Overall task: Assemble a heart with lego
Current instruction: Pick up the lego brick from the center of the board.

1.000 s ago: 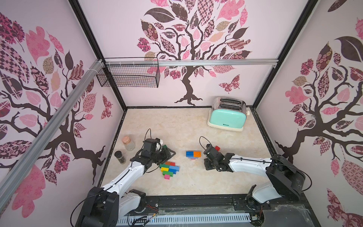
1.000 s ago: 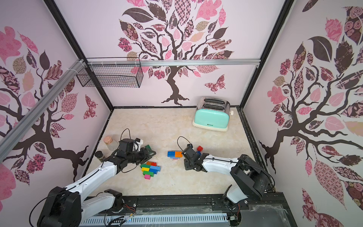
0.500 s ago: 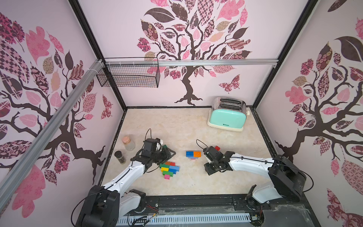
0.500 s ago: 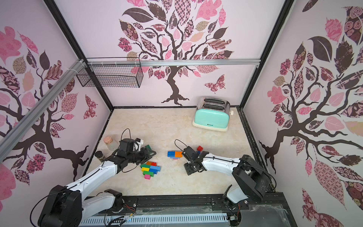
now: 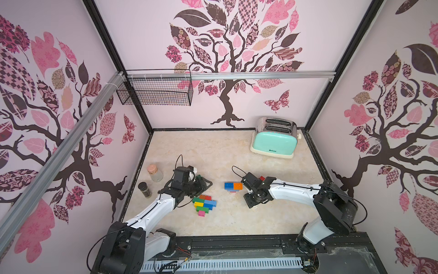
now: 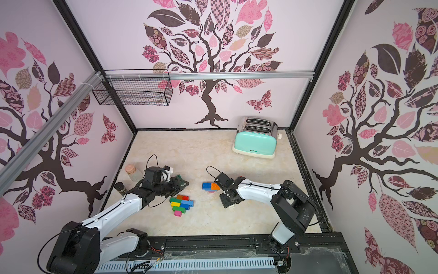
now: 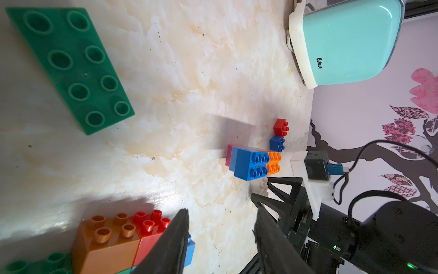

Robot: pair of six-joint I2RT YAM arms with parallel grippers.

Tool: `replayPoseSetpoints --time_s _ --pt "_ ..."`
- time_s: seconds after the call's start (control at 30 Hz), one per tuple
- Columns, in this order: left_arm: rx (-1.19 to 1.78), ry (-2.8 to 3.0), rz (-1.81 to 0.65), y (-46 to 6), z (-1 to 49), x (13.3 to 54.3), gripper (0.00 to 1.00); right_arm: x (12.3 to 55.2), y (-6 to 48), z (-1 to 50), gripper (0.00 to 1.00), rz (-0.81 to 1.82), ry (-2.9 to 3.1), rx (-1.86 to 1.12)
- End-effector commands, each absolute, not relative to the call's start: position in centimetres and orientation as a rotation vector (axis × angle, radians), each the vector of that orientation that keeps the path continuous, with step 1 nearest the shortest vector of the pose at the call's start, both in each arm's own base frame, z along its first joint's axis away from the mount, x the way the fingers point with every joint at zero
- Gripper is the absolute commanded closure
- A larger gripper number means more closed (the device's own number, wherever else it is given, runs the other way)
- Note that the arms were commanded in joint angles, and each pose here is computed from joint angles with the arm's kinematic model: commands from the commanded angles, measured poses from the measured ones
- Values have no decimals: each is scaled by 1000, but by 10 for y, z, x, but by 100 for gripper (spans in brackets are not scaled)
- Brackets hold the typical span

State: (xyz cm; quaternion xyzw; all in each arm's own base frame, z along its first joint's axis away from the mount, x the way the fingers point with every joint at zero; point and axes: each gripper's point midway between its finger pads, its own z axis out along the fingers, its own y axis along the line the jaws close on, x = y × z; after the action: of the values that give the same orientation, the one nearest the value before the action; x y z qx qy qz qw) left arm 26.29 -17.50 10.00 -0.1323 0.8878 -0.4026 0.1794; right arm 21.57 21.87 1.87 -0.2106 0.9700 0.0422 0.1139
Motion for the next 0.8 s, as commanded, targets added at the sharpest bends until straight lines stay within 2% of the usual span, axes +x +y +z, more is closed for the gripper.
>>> replayPoseSetpoints --time_s 0.0,0.2,0.37,0.53,0.77 --pt "-376 2501 -1142 -174 98 265 51 221 214 23 47 54 2848 -596" --pt "-374 2498 -1150 -174 98 266 51 226 217 26 49 39 2840 -606" --pt "-366 2503 -1158 -176 98 266 51 224 219 23 56 44 2859 -631" --pt "-364 2504 -1158 -176 97 266 51 222 222 22 68 54 2872 -644" --pt "-336 2515 -1183 -180 97 266 51 227 228 36 70 71 2816 -756"
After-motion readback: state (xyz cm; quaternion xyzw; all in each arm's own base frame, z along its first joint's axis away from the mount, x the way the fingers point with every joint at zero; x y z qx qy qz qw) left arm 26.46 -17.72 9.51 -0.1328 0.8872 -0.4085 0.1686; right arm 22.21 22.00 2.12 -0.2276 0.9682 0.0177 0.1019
